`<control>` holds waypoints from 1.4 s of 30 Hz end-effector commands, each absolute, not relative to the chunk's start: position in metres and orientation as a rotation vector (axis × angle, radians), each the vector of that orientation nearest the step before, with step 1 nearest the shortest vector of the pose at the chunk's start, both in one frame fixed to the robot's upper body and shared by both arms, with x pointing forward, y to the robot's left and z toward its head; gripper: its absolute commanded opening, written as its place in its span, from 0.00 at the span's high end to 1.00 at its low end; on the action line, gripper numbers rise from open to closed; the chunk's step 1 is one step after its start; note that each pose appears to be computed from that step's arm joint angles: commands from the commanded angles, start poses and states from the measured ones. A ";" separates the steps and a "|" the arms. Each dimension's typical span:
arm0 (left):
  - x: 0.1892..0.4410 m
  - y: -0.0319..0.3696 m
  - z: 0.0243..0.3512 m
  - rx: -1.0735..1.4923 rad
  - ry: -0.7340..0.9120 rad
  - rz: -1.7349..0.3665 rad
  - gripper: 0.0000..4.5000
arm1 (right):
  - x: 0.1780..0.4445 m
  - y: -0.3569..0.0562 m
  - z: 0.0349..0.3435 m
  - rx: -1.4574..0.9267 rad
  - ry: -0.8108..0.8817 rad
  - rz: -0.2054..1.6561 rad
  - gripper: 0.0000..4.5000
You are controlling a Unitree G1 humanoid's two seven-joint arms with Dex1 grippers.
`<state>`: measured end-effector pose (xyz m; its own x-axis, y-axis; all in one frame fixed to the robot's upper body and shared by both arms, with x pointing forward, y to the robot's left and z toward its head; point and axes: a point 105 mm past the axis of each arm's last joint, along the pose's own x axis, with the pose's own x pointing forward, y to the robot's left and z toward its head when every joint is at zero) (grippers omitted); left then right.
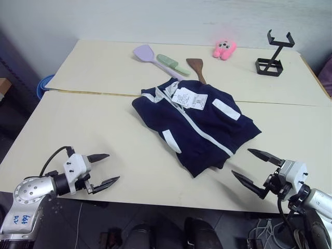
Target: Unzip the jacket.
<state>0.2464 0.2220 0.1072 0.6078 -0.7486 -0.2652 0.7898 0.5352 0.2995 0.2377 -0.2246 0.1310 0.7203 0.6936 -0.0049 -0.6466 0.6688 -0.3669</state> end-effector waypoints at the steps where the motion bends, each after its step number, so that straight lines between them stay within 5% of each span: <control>1: 0.242 0.218 0.119 0.409 0.065 -0.922 0.00 | 0.237 -0.228 0.140 -0.389 -0.143 0.763 0.00; 14: 0.245 0.213 0.133 0.230 0.086 -0.951 0.00 | 0.239 -0.201 0.160 -0.303 -0.222 0.820 0.00; 17: 0.242 0.214 0.132 0.129 0.190 -0.981 0.00 | 0.232 -0.189 0.170 -0.359 -0.307 0.871 0.00; 25: 0.259 0.225 0.156 0.052 0.091 -0.886 0.00 | 0.238 -0.186 0.226 -0.232 -0.623 0.655 0.00; 31: 0.283 0.218 0.167 0.298 -0.050 -0.852 0.00 | 0.234 -0.172 0.202 -0.264 -0.513 0.743 0.00; 35: 0.309 0.208 0.163 0.576 -0.079 -0.919 0.00 | 0.254 -0.157 0.161 -0.447 -0.134 0.778 0.00; 42: 0.388 0.139 0.175 0.938 -0.178 -1.028 0.00 | 0.266 -0.100 0.141 -0.377 -0.014 0.907 0.00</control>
<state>0.3813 0.1465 0.1897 0.5508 -0.8017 -0.2323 0.6526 0.2402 0.7186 0.2651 -0.1057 0.1480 0.6168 0.7788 -0.1143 -0.7618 0.5540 -0.3358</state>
